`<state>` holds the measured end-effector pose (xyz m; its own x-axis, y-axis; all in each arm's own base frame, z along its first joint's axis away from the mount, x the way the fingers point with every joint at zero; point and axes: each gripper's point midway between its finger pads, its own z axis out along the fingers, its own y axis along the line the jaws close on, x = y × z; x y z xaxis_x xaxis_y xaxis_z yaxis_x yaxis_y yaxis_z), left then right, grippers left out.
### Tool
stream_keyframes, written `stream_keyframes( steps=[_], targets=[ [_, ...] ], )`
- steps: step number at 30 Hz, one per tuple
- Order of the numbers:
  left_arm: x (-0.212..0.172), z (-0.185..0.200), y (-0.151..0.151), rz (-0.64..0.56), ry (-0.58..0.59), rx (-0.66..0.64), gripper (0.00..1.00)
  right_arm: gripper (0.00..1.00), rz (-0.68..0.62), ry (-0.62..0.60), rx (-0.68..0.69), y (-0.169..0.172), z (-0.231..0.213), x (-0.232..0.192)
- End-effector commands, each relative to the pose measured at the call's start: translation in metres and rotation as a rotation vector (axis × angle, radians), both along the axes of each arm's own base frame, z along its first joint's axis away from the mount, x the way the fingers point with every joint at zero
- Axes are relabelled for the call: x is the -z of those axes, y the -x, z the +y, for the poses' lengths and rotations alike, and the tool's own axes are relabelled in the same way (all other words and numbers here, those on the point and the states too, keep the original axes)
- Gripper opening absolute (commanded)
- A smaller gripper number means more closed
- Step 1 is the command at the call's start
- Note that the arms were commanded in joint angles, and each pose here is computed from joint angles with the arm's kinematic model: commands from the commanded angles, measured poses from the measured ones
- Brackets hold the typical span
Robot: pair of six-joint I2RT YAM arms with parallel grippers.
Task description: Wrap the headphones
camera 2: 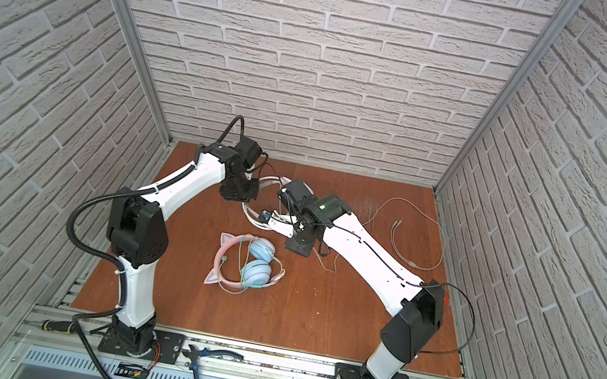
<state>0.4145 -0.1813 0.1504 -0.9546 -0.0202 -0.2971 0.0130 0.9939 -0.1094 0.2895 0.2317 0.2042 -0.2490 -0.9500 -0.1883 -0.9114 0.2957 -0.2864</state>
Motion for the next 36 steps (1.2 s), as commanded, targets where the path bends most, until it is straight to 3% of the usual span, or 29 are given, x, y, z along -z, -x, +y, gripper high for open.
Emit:
stream_keyframes(
  steps=[1, 29, 36],
  targets=[
    [-0.012, -0.002, -0.007, -0.048, -0.018, 0.02, 0.0, 0.06, -0.044, 0.048, -0.033, -0.001, -0.006, -0.014],
    [-0.005, -0.042, 0.007, -0.002, -0.012, 0.26, 0.0, 0.12, -0.298, 0.146, -0.085, -0.066, -0.007, -0.037],
    [-0.004, -0.057, 0.011, 0.008, 0.055, 0.318, 0.0, 0.09, -0.328, 0.078, -0.069, -0.08, -0.008, -0.039]
  ],
)
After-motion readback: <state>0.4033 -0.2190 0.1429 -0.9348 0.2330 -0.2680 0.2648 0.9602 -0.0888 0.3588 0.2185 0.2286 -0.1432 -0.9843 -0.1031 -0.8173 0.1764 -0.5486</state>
